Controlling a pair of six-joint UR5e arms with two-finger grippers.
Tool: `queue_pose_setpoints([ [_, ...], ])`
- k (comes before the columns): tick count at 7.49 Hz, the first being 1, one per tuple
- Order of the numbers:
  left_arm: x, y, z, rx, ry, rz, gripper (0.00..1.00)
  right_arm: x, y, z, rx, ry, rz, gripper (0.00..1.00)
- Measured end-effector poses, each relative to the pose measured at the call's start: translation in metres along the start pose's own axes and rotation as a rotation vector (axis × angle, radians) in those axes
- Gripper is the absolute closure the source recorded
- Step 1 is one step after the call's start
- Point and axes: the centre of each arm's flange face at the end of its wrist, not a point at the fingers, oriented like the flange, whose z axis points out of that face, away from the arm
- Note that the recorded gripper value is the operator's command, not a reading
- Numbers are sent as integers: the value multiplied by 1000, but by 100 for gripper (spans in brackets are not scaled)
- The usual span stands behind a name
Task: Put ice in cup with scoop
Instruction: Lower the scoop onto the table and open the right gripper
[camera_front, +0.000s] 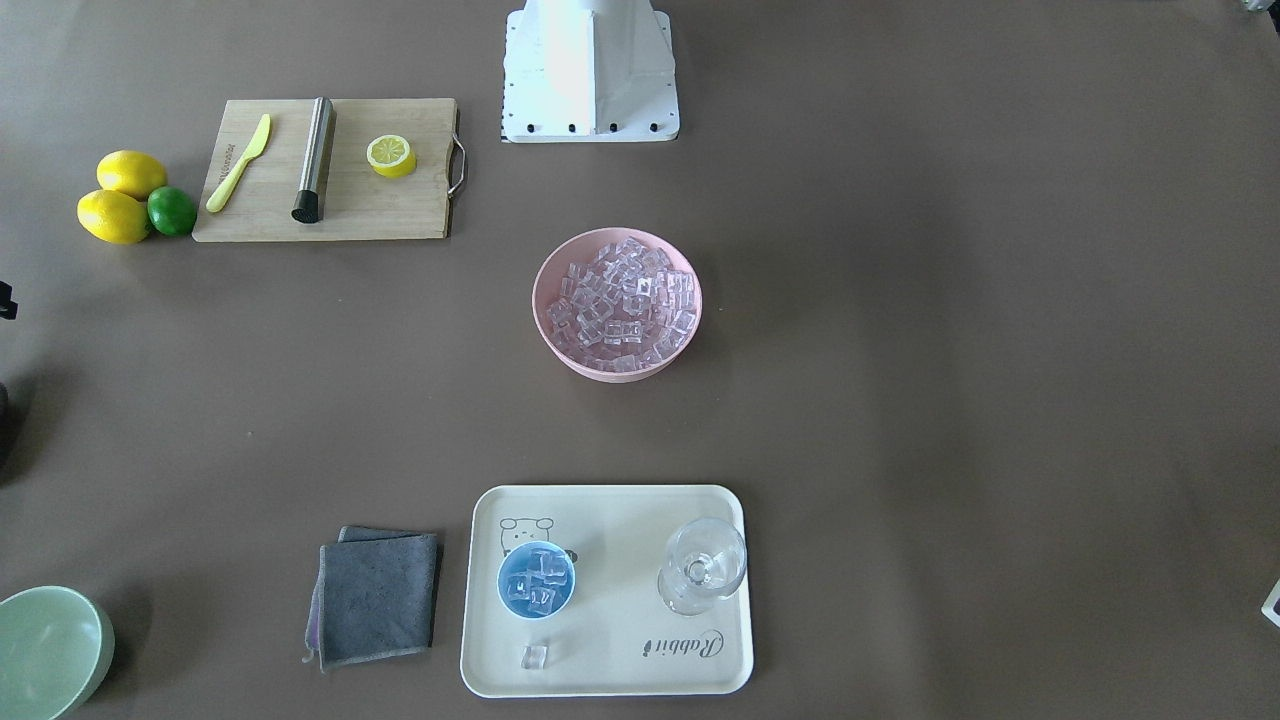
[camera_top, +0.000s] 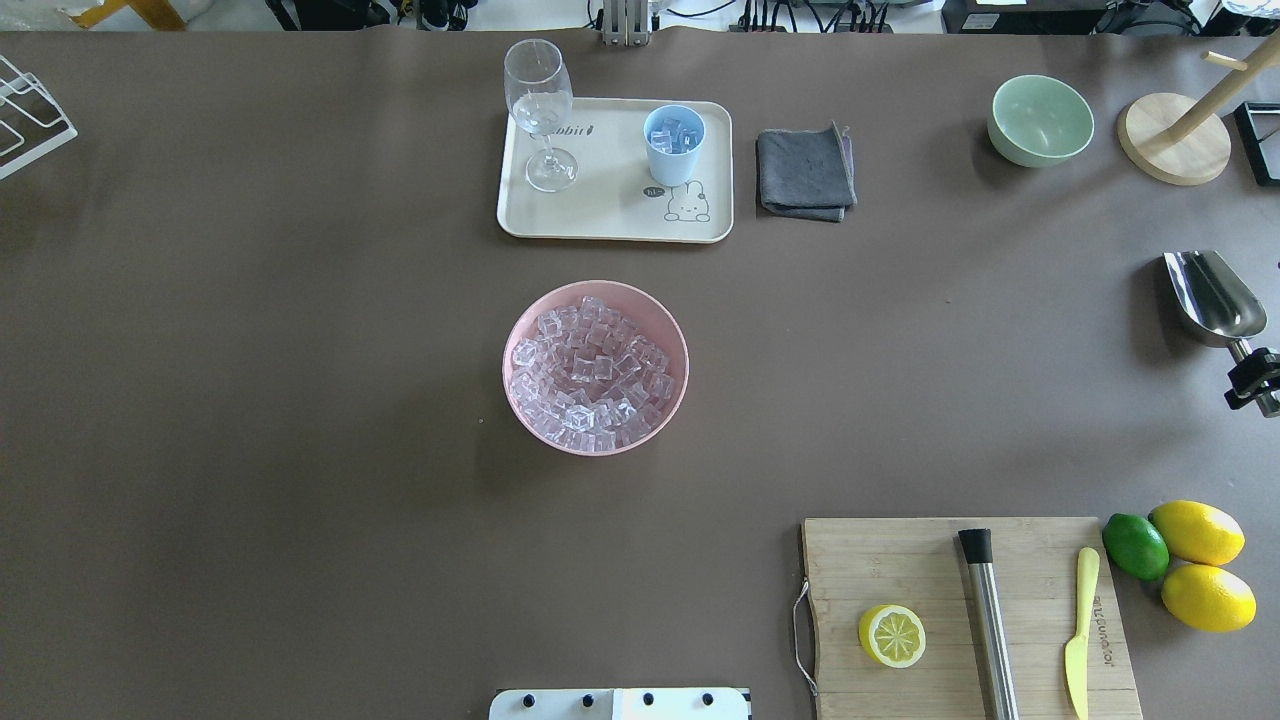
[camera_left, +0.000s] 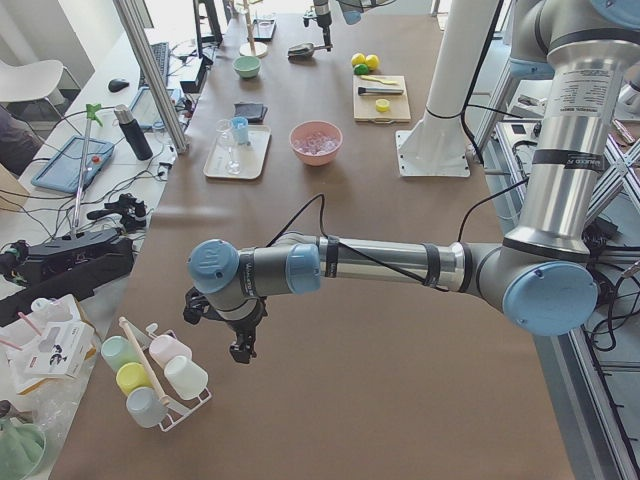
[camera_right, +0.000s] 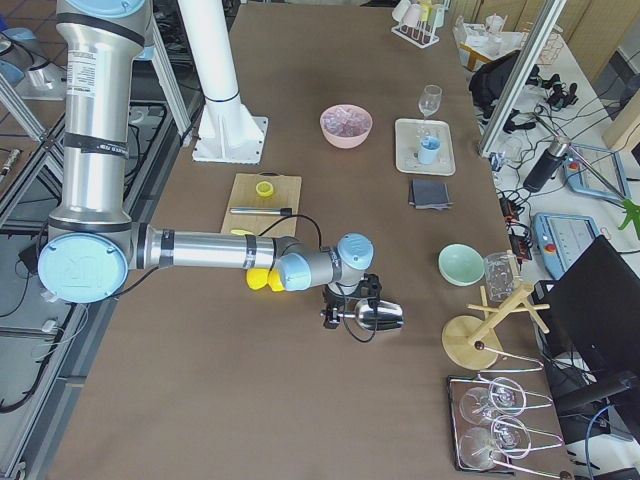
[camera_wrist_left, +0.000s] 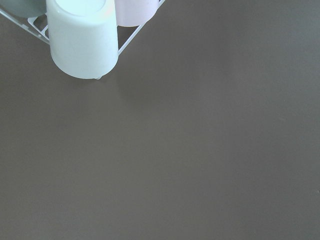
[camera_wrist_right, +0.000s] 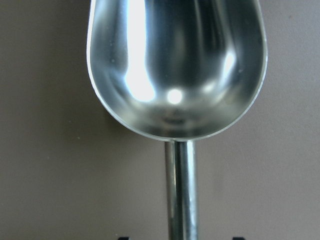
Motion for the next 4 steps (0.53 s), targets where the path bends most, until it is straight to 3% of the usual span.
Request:
queue_pose_setpoints([
  [2, 0, 0, 0, 0, 0, 0, 1, 1, -1, -10, 15, -21, 5, 14],
  [4, 0, 0, 0, 0, 0, 0, 1, 5, 0, -32, 47, -53, 17, 14],
])
